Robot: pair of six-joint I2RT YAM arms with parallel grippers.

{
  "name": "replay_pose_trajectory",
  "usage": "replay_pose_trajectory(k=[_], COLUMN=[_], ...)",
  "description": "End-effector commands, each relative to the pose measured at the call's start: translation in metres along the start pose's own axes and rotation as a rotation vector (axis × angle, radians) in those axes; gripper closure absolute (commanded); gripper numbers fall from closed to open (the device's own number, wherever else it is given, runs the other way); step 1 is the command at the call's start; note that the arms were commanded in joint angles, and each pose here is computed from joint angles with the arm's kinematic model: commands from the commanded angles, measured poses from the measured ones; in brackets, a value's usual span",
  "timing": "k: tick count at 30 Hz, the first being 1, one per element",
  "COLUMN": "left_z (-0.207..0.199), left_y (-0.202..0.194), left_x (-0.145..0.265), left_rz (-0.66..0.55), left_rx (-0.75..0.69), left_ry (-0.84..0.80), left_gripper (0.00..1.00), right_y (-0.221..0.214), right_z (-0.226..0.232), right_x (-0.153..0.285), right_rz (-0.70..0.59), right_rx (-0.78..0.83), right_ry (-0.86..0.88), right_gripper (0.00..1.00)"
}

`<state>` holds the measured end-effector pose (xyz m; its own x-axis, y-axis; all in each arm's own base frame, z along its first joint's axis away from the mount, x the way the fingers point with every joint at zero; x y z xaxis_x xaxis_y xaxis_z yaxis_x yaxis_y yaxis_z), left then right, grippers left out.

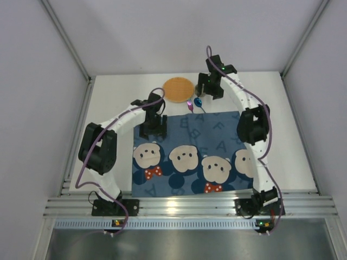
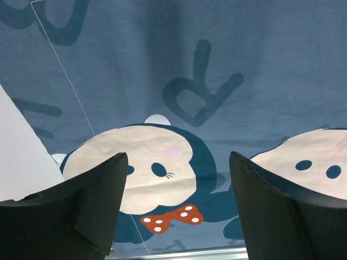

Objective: Set the dinner table for one person

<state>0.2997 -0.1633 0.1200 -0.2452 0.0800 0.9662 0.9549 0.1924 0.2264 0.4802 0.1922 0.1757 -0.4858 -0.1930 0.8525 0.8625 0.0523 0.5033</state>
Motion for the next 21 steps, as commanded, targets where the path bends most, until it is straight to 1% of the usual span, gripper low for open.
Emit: replay_pose_trajectory(k=[1, 4, 6, 13, 17, 21], left_z=[-0.001, -0.001, 0.001, 0.009, 0.013, 0.022], left_y=[0.006, 0.006, 0.010, 0.027, 0.032, 0.034], left_x=[-0.005, -0.009, -0.014, -0.027, -0.032, -0.033], left_rz=[-0.022, 0.001, 0.004, 0.010, 0.018, 0.024], left_rx=[0.010, 0.019, 0.027, 0.060, 0.068, 0.061], left_ry=[-0.048, -0.081, -0.086, -0.100, -0.114, -0.108], left_gripper=[0.20, 0.20, 0.20, 0.21, 0.21, 0.22], right_y=[-0.002, -0.002, -0.006, -0.032, -0.042, -0.044], right_z=[-0.002, 0.002, 0.004, 0.021, 0.016, 0.013], right_x=[-0.007, -0.019, -0.025, -0.054, -0.065, -0.075], right_rz=[0.028, 0.006, 0.015, 0.087, 0.123, 0.126], right_rx=[0.084, 0.090, 0.105, 0.169, 0.172, 0.175], right_ry=[-0.114, -0.112, -0.115, -0.153, -0.204, -0.227], right_gripper=[0.20, 0.21, 0.21, 0.29, 0.32, 0.38])
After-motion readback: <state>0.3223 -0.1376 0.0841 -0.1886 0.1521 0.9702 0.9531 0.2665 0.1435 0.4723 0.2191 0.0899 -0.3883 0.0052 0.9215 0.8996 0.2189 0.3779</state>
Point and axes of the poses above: each gripper's point midway between its finger pads, its own x axis back along the fingers, its own z axis along the line the jaws close on, y = z × x, the point moved 6 cm from there along x, back along the fingers, and after that the axes turned 11 degrees about x, right-handed, at the moved point
